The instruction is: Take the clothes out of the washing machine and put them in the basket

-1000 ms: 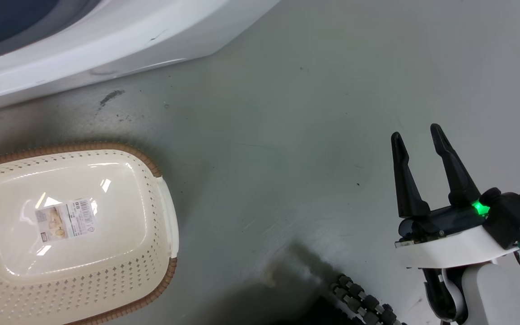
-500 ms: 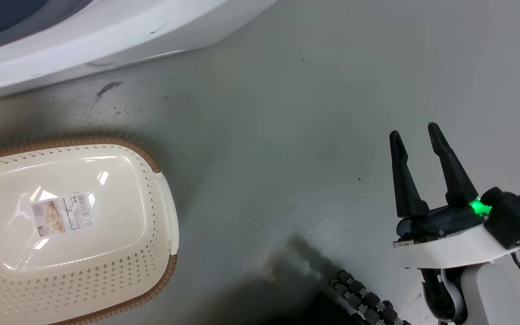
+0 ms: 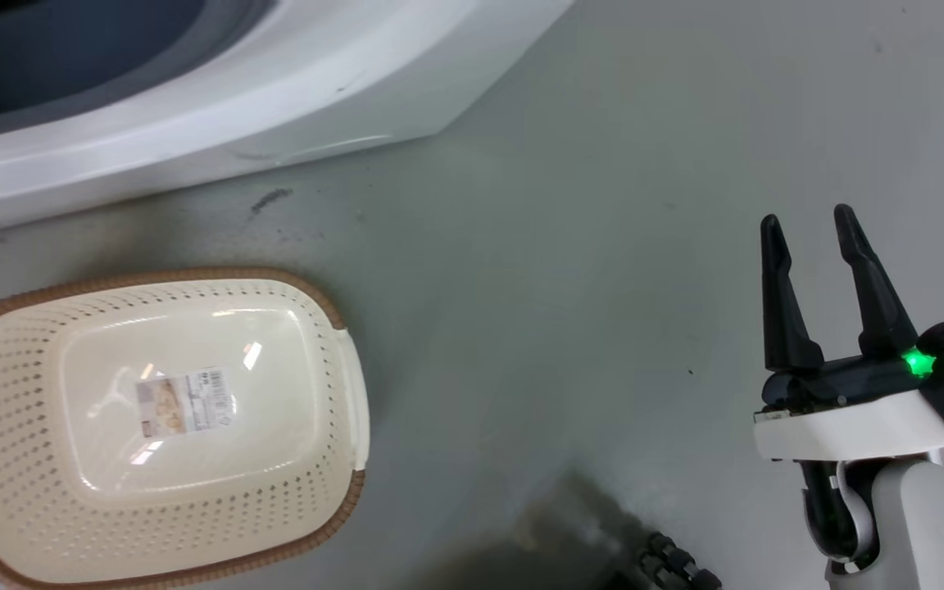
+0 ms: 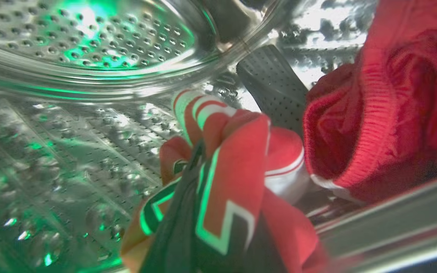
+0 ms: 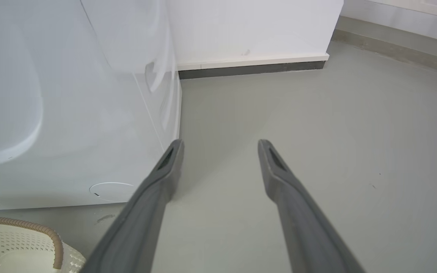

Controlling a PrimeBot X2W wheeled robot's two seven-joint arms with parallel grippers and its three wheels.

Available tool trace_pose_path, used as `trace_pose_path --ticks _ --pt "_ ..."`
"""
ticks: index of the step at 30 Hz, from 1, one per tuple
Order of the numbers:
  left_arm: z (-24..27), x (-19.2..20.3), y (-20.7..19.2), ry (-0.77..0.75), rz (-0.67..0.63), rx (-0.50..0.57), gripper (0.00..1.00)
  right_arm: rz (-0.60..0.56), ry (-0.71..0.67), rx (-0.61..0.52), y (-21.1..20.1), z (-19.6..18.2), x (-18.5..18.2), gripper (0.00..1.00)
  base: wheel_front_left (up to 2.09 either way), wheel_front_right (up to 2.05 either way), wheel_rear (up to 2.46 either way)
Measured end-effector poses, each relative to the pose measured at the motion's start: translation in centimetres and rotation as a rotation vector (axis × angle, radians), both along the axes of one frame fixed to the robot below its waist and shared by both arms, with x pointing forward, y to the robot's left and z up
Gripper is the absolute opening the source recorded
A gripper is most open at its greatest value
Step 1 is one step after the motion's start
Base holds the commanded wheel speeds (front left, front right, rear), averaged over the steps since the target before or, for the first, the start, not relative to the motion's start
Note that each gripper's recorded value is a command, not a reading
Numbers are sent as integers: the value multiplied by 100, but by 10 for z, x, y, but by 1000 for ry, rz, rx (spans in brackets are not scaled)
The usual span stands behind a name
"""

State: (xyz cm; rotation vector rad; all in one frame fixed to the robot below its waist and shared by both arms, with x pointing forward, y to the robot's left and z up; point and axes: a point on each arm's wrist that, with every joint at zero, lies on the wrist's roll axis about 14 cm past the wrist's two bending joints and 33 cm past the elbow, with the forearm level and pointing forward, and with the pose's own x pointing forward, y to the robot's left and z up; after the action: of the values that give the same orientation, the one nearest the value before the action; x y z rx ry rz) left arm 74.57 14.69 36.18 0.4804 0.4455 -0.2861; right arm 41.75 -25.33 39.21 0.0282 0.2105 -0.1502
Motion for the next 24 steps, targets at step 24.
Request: trace_pose_path --ticks 24 --pt "173 -153 3 -510 56 -419 0 46 -257 -94 9 101 -11 100 0 0 0"
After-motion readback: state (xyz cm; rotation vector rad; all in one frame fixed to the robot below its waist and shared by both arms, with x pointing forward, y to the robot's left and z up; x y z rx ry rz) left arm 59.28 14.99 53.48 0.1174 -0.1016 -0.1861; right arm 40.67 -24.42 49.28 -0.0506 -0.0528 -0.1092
